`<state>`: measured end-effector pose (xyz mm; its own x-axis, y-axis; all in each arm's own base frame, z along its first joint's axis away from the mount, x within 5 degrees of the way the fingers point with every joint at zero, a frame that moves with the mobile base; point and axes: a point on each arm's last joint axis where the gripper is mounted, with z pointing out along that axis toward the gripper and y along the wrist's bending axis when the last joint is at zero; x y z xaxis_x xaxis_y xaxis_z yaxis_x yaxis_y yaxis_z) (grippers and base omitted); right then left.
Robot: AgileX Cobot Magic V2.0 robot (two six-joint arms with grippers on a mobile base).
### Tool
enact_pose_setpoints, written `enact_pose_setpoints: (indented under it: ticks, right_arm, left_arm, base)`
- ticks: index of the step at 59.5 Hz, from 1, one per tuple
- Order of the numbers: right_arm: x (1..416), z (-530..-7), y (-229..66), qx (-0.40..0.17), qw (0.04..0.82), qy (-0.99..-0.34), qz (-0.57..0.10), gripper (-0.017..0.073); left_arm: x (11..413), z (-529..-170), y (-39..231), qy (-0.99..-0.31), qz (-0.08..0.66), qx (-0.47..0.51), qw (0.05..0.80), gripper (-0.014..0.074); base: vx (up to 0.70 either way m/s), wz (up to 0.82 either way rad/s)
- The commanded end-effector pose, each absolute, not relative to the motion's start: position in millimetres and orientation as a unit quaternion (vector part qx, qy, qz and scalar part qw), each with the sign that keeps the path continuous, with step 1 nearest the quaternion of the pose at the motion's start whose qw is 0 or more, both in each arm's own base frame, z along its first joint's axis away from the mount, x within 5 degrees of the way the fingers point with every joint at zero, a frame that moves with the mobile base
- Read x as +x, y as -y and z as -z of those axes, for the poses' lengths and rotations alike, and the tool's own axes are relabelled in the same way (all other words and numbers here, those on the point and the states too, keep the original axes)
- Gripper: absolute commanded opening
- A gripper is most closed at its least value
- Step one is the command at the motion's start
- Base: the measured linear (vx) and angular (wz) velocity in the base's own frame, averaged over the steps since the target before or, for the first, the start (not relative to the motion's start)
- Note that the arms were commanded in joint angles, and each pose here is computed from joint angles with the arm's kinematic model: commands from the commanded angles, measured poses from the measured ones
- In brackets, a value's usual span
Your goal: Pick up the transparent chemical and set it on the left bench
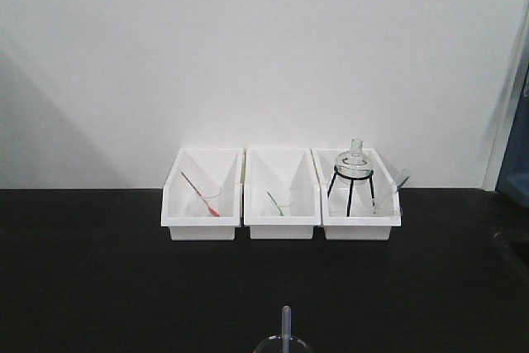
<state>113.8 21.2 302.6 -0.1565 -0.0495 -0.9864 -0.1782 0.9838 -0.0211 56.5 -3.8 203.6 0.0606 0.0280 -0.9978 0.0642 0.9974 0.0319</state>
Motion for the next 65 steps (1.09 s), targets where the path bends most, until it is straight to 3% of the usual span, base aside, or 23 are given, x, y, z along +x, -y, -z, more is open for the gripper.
enact_pose_setpoints:
  ticks: [1, 10, 26, 65]
  right_arm:
    - [103.1, -287.2, -15.5, -0.048, 0.683, -0.727, -0.056, -0.0008]
    - [79.3, -248.7, -6.6, -0.025, 0.694, -0.718, -0.034, -0.0008]
    - [55.6, -205.5, -2.5, 0.018, 0.741, -0.669, -0.053, -0.0008]
    - [55.8, -204.1, -2.3, 0.023, 0.739, -0.67, -0.056, -0.0008]
  left_arm:
    - [55.0, -206.3, 3.6, -0.655, 0.016, 0.029, 0.755, -0.0004]
    - [55.0, -206.3, 3.6, -0.655, 0.016, 0.029, 0.755, -0.0004]
    - [55.0, -206.3, 3.6, -0.655, 0.016, 0.029, 0.755, -0.0004]
    - [55.0, -206.3, 3.6, -0.655, 0.016, 0.029, 0.755, -0.0004]
  base:
    - [0.0, 0.0]
    - [0.0, 0.0]
    - [0.0, 0.0]
    - [0.0, 0.0]
